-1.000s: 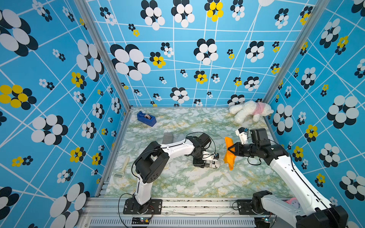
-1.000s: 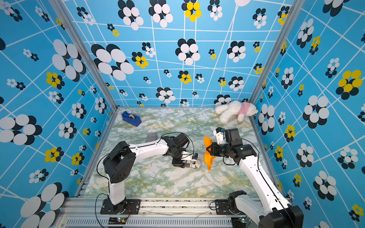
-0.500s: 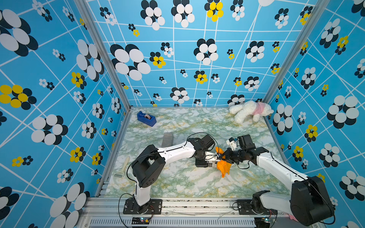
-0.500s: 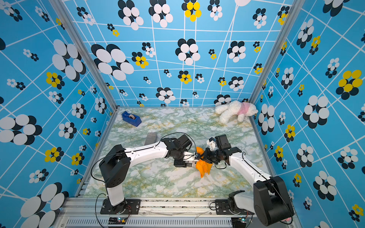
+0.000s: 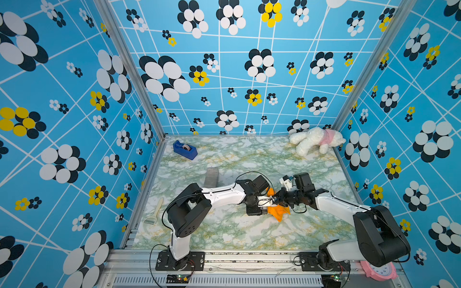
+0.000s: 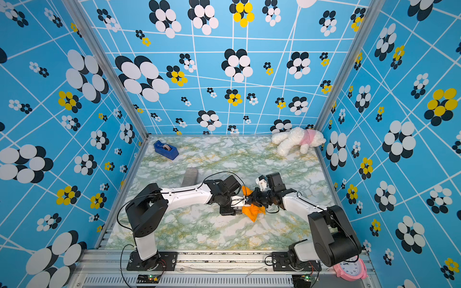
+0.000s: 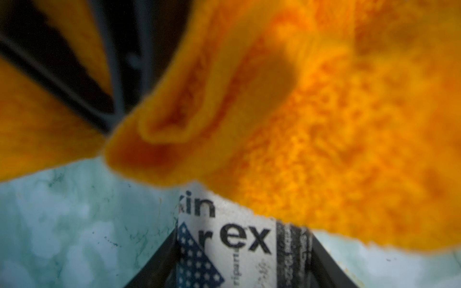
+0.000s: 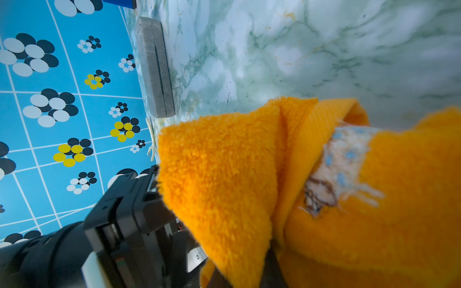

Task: Wipe the eyeglass case
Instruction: Wipe the dirt from the eyeglass case.

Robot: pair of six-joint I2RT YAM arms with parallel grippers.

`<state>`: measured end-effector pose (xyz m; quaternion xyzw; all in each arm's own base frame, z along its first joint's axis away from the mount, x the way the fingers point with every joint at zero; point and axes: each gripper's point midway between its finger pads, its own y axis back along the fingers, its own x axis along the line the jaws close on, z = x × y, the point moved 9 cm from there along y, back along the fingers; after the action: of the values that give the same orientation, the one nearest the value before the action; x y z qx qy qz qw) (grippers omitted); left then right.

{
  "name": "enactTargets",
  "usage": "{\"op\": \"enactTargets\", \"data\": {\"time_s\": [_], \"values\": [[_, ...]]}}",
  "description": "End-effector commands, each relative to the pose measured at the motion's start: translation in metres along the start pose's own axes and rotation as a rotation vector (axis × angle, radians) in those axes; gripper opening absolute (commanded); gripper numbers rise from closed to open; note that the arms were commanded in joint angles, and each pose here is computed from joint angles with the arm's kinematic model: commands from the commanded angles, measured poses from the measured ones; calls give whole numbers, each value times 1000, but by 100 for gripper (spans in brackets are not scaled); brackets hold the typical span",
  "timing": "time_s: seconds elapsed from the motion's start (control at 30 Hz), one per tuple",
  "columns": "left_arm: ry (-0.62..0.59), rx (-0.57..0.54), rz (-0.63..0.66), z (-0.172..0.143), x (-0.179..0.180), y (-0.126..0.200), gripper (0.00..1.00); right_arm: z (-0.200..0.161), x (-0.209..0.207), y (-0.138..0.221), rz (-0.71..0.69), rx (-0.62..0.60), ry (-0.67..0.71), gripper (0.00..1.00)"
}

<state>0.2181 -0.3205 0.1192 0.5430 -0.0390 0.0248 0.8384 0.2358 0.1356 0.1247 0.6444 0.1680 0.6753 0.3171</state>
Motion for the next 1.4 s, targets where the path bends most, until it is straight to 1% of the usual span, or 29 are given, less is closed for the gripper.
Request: {"op": "enactTargets", "data": {"time_s": [0.0, 0.2, 0.47, 0.53, 0.67, 0.73, 0.77, 0.87, 1.0, 1.07, 1.13, 1.27, 1.37], "values": [[11, -237, 142, 34, 23, 13, 20, -13, 9, 0, 59, 40, 20, 0], [44, -303, 206, 38, 32, 13, 22, -18, 15, -2, 107, 52, 26, 0], [62, -337, 223, 43, 36, 17, 20, -21, 14, -13, 129, 72, 36, 0], [68, -330, 228, 41, 37, 17, 19, -20, 11, -4, 100, 62, 52, 0], [63, -328, 245, 37, 36, 23, 19, -12, -6, 37, -16, -18, 47, 0], [55, -322, 250, 36, 36, 25, 19, -13, -3, 50, -83, -19, 90, 0], [52, -318, 251, 36, 36, 26, 19, -12, 0, 52, -83, -17, 98, 0], [47, -324, 255, 41, 38, 28, 19, -11, 9, 47, -4, -9, 76, 0], [34, -319, 268, 50, 41, 27, 19, -14, 25, 29, 39, 6, 92, 0], [28, -320, 272, 54, 41, 27, 19, -15, 28, 21, 86, 7, 68, 0], [26, -328, 280, 56, 42, 28, 19, -15, 26, 17, 101, 6, 53, 0], [25, -321, 283, 54, 41, 30, 19, -16, 16, 23, -2, 9, 83, 0], [18, -321, 294, 50, 37, 35, 18, -8, 5, 46, -49, -41, 63, 0]]}}
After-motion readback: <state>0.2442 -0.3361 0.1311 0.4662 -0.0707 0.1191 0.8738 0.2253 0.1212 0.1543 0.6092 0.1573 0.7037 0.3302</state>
